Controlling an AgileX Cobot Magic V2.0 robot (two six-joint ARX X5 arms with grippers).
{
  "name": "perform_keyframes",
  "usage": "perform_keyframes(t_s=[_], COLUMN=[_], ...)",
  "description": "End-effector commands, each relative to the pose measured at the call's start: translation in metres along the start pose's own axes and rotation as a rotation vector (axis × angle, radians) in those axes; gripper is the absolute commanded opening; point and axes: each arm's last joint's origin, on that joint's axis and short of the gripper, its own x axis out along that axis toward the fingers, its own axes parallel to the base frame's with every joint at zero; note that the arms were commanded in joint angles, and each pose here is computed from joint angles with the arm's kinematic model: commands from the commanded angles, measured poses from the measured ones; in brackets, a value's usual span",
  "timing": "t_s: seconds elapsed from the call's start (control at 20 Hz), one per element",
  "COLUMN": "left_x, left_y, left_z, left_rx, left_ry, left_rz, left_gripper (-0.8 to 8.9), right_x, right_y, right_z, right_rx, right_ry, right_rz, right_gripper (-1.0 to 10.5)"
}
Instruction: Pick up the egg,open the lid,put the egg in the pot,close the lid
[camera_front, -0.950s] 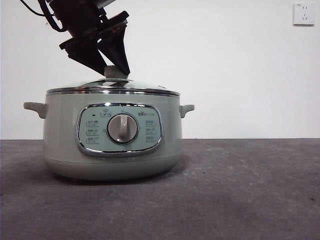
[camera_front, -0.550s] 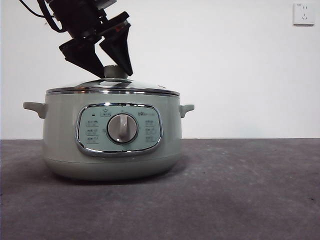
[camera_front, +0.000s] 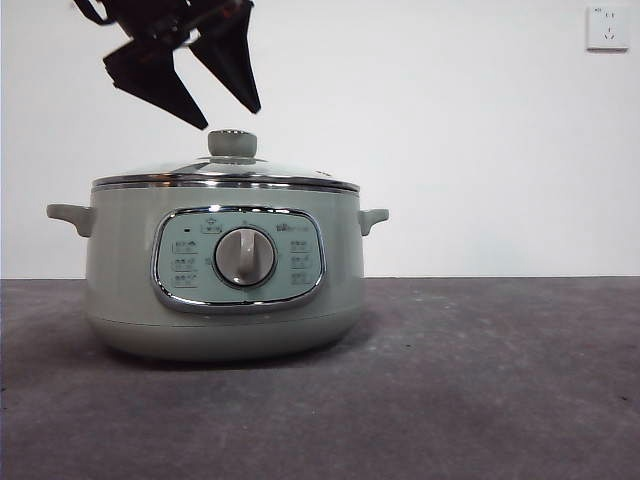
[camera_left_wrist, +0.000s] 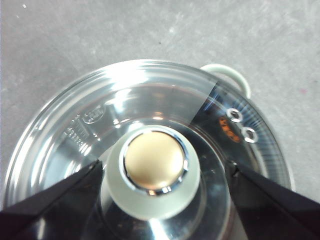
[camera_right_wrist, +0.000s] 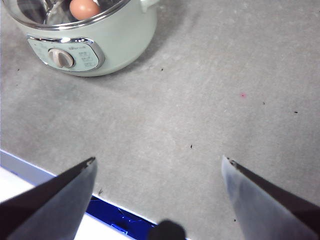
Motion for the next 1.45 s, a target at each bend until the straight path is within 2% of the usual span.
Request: perform_keyframes(t_s=[0.05,0.35,0.6,0.8,1.0,1.3,1.35,1.4,1.45], left_x=[-0.007,-0.054,-0.117,-0.156,-0.176,-0.179,-0.180,-0.180,-0.180], left_y=[-0.002,-0.012,-0.030,-0.039,-0.044,-0.046,-0.046,-0.046,-0.046], left_z=[-0.003,-0.012,-0.028,-0.044,-0.058,-0.066,-0.066,-0.066,-0.066], left_rx=[-0.013,-0.049,-0.072,-0.073,-0.081,-0.098,-0.098,-0.097,-0.097], left_ry=[0.008,0.040,0.015,-0.009,0.019,0.082,0.082,0.080,0.080], left_rz=[-0.007,-0.028,-0.166,-0.176,-0.177,-0.182,-0.182,-0.182,-0.181], left_gripper=[4.17,4.12,4.09,4.09,4.09,3.99,3.36,1.96,0.37], right_x=[0.002,0.002,0.002,0.002,0.002,0.002,0.002,0.002,0.002], right_y=[0.000,0.000,0.000,0.000,0.000,0.000,0.000,0.000,0.000], right_z=[-0.001,-0.001,-0.001,-0.002,-0.002,-0.002,-0.002,-0.002,-0.002], right_rx=[0.010,0.010,0.010,0.008,0.008,0.008,0.008,0.008,0.008], right_ry=[0.001,0.002,0.003,0.009,0.009,0.010,0.010,0.010,0.010], right_rz=[-0.004,-0.004,-0.004,-0.005,-0.005,-0.005,-0.005,-0.005,-0.005], right_gripper=[4.3,4.3,4.3,4.3,4.3,4.3,3.9,2.7,1.0])
